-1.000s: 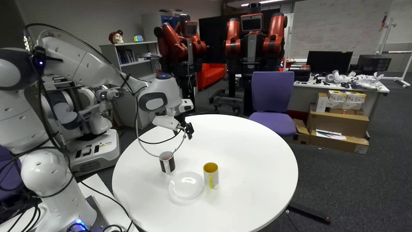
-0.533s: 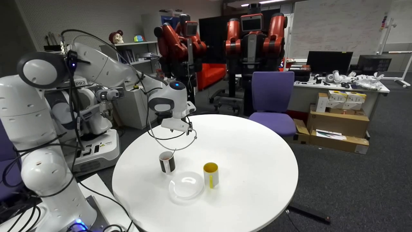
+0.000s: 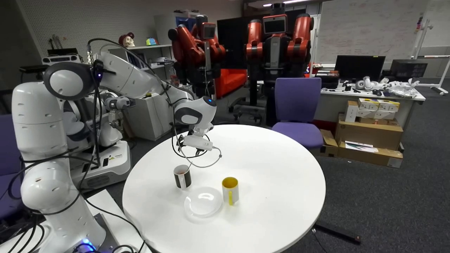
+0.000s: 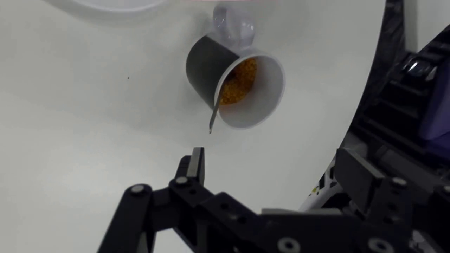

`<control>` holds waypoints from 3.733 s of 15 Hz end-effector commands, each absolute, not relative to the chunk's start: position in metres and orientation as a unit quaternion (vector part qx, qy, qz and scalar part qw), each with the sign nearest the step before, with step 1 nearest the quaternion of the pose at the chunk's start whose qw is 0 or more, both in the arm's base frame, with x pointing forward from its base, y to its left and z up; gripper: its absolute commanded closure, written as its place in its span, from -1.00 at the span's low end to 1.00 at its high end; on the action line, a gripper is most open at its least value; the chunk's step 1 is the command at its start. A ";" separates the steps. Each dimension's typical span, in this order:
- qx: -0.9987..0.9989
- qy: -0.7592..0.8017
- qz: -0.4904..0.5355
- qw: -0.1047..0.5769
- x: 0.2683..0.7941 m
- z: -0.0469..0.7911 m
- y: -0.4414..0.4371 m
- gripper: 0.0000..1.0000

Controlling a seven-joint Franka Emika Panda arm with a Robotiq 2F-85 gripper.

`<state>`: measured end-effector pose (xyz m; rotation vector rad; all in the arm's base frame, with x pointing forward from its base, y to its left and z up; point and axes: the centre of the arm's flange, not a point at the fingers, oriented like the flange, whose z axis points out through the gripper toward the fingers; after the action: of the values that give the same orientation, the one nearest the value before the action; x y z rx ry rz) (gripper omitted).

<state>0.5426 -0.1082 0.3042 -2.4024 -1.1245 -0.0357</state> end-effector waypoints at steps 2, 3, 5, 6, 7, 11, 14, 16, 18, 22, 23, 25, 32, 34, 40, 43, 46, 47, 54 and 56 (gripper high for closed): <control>-0.869 -0.445 0.067 0.206 0.559 0.299 -0.116 -1.00; -0.876 -0.443 0.075 0.177 0.561 0.296 -0.115 -1.00; -0.886 -0.436 0.065 0.146 0.567 0.293 -0.111 -1.00; -0.893 -0.426 0.056 0.132 0.570 0.292 -0.107 -1.00; -0.901 -0.415 0.041 0.123 0.573 0.289 -0.102 -1.00; -0.918 -0.382 0.016 0.106 0.578 0.282 -0.084 -1.00; -0.917 -0.379 0.024 0.122 0.573 0.277 -0.076 -1.00; -0.915 -0.380 0.027 0.130 0.571 0.275 -0.071 -1.00; -0.915 -0.380 0.030 0.136 0.568 0.271 -0.071 -1.00; -0.911 -0.373 0.038 0.168 0.556 0.269 -0.069 -1.00; -0.911 -0.376 0.033 0.168 0.554 0.272 -0.069 -1.00; -0.912 -0.378 0.041 0.154 0.565 0.262 -0.069 -1.00; -0.916 -0.363 0.051 0.164 0.562 0.261 -0.081 -1.00; -0.915 -0.361 0.056 0.169 0.564 0.262 -0.087 -1.00; -0.910 -0.356 0.076 0.199 0.572 0.256 -0.097 -1.00; -0.908 -0.359 0.073 0.201 0.580 0.254 -0.094 -1.00; -0.905 -0.364 0.069 0.209 0.590 0.243 -0.087 -1.00; -0.903 -0.365 0.070 0.213 0.593 0.240 -0.085 -1.00; -0.892 -0.375 0.097 0.233 0.604 0.234 -0.079 -1.00; -0.893 -0.375 0.104 0.224 0.603 0.242 -0.079 -1.00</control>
<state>0.5947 -0.0737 0.2262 -2.4743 -1.0238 0.2598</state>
